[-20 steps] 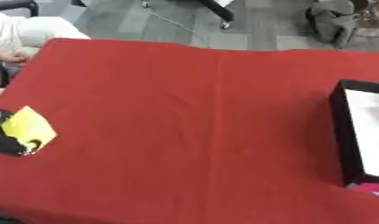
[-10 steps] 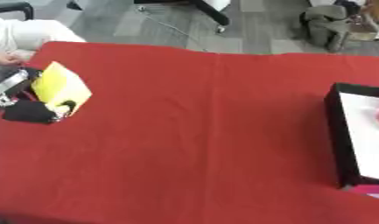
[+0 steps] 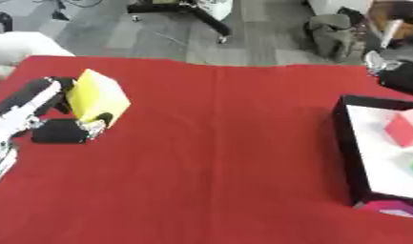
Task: Pick up the objects with one hand, pass them to the other hand, and then place them into the box on the other side of the table.
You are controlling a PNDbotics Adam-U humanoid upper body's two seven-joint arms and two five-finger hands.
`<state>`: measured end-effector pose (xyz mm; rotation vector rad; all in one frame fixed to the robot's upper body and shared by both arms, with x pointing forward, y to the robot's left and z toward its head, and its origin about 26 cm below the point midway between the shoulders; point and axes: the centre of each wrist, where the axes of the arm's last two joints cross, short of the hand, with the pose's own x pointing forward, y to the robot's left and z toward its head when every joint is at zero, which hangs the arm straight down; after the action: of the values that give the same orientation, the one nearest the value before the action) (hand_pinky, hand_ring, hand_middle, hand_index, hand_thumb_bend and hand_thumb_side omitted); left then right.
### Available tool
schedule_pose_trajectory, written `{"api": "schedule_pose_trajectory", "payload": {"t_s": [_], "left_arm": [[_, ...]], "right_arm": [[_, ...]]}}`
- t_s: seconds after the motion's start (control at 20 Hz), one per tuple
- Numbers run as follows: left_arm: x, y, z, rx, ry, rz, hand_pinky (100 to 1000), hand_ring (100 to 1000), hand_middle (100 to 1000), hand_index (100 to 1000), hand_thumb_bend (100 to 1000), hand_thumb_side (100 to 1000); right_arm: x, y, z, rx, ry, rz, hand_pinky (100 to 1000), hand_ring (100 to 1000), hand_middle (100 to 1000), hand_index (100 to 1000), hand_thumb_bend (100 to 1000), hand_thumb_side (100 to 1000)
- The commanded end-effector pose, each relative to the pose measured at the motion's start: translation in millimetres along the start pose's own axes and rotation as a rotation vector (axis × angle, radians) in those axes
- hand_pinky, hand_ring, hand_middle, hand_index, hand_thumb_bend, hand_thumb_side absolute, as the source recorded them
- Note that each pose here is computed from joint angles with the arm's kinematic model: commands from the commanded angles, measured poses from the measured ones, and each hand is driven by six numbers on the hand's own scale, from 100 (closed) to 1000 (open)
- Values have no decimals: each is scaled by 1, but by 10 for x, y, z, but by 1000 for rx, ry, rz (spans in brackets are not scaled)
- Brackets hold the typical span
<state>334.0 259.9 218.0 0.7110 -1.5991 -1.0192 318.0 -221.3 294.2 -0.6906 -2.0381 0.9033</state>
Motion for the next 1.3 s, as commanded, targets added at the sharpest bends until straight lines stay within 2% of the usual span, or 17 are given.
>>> {"api": "schedule_pose_trajectory", "payload": {"t_s": [0.05,0.35,0.4,0.5,0.6,0.8,0.95,1.3], "left_arm": [[26,-28,-39,60,-69,-41,686,601,578,652,100,369],[-26,-115,-83,84,-88,-56,686,601,578,652,100,369],[36,-123,-92,95,-115,-57,667,572,567,646,100,399],[155,-176,-91,129,-175,-51,661,561,565,644,100,413],[169,-254,-98,156,-203,-58,656,554,562,642,100,424],[143,-408,-123,196,-241,-66,631,525,545,635,100,456],[141,-494,-128,215,-271,-52,616,504,530,626,100,483],[209,-578,-132,224,-333,-33,605,500,525,624,100,503]], "right_arm": [[220,8,-58,96,-103,19,911,1000,907,949,100,372],[296,14,-82,145,-129,32,911,1000,907,949,100,372],[354,28,-89,155,-158,24,913,1000,927,953,100,380],[491,120,-152,205,-234,-9,914,1000,930,956,100,387],[589,294,-231,281,-281,-41,917,1000,934,957,100,382],[796,625,-307,411,-331,-30,923,1000,936,956,100,348],[927,692,-320,449,-351,-4,933,1000,935,955,100,307],[1126,812,-347,524,-405,60,941,1000,948,960,100,282]]}}
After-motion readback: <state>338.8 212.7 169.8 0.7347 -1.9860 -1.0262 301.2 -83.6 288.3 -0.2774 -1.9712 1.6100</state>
